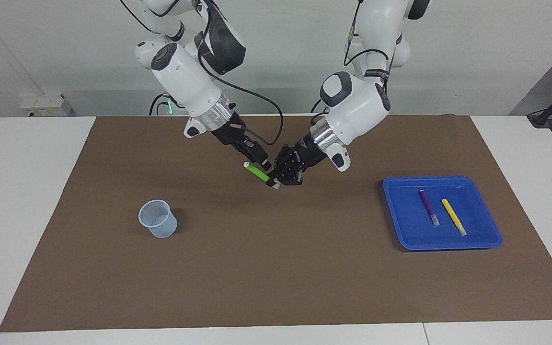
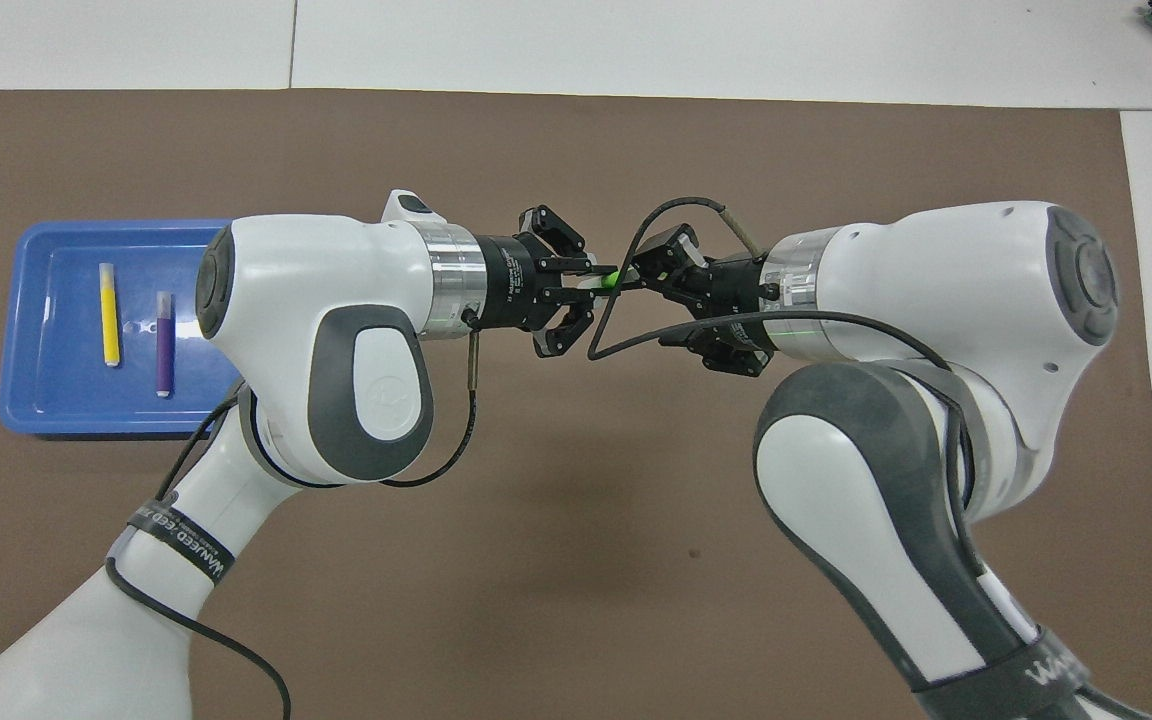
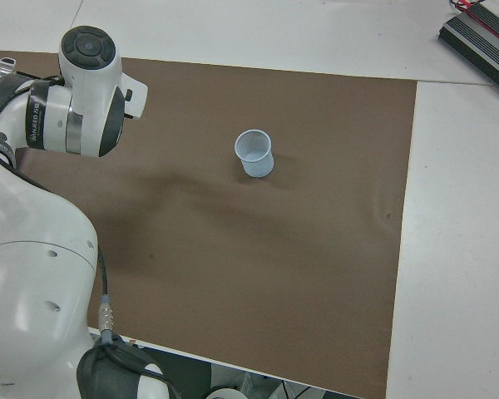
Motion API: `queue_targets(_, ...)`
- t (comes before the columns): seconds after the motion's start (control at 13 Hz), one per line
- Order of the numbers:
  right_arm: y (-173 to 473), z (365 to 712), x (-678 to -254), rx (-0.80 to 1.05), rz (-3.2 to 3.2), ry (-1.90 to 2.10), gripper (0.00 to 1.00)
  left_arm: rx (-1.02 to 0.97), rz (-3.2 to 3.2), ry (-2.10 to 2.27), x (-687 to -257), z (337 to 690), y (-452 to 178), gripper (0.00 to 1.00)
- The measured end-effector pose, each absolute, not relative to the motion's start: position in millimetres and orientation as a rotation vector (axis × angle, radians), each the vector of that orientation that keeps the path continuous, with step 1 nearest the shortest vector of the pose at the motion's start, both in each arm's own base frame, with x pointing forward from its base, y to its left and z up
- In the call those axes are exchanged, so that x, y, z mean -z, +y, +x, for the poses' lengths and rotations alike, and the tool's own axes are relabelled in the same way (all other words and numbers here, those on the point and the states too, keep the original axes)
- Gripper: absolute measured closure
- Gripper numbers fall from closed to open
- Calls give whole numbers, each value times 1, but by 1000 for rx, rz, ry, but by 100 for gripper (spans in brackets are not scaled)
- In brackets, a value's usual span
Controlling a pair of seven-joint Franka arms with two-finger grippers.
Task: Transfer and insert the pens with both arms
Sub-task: 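Close the right gripper on the green pen's free end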
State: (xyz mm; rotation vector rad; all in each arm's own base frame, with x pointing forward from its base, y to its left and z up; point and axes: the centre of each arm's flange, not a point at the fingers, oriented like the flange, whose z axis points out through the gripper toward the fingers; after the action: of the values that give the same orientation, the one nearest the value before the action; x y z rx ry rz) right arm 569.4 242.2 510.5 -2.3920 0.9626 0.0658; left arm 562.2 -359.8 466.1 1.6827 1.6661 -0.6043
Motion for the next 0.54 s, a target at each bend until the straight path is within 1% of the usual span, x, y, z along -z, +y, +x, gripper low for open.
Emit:
queue_targets(0.15,241,570,-511,-51,-2405,940,28,606,1684,1666,-465,562,-360,83)
queue_targets(0.54,237,573,-514,-34,-2400,944,28,605,1683,1667,-465,562,-360,83)
